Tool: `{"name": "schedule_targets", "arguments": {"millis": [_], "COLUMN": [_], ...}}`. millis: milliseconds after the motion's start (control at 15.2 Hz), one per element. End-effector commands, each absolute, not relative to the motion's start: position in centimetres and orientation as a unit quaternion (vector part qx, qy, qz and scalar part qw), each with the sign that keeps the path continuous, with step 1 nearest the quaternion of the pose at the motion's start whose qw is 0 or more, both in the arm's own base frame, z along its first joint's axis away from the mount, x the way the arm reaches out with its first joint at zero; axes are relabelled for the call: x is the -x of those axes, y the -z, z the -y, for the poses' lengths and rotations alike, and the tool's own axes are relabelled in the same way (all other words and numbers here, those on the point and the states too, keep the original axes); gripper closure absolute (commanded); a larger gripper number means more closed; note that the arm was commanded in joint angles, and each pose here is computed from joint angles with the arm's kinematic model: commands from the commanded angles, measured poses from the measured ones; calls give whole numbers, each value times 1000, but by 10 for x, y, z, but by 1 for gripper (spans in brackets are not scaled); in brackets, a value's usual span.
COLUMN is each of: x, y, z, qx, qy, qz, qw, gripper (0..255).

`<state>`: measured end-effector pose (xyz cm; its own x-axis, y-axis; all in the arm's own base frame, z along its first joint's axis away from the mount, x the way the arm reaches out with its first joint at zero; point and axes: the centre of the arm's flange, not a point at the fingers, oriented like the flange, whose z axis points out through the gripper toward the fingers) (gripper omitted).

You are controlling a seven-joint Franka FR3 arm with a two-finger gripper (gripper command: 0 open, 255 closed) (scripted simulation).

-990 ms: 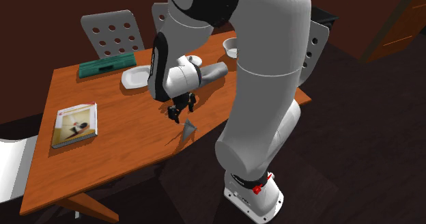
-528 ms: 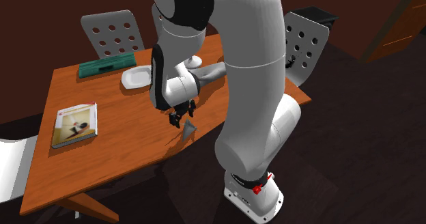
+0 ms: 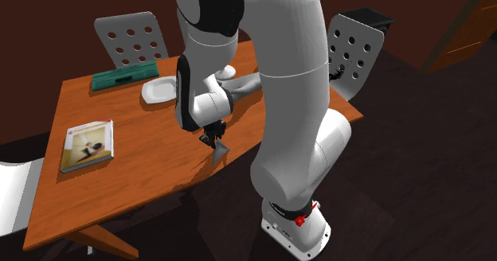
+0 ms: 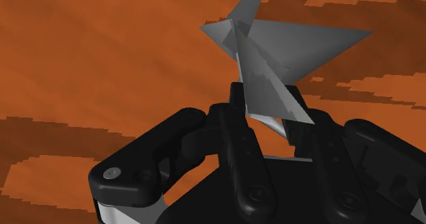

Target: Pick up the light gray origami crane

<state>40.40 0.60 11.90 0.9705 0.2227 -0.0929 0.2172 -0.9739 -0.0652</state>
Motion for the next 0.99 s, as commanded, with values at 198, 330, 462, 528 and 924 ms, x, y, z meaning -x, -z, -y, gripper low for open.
{"name": "schedule_targets", "arguments": {"millis": [198, 330, 462, 528, 924], "x": [-403, -403, -403, -403, -403], "y": [-119, -124, -134, -140, -171], "z": [-5, -5, -5, -5, -5], "qx": [992, 992, 992, 992, 992], "qy": [-51, -51, -51, -51, -51], "qz": [110, 110, 110, 110, 110], "qw": [27, 27, 27, 27, 27], "gripper": [255, 255, 255, 255, 255]}}
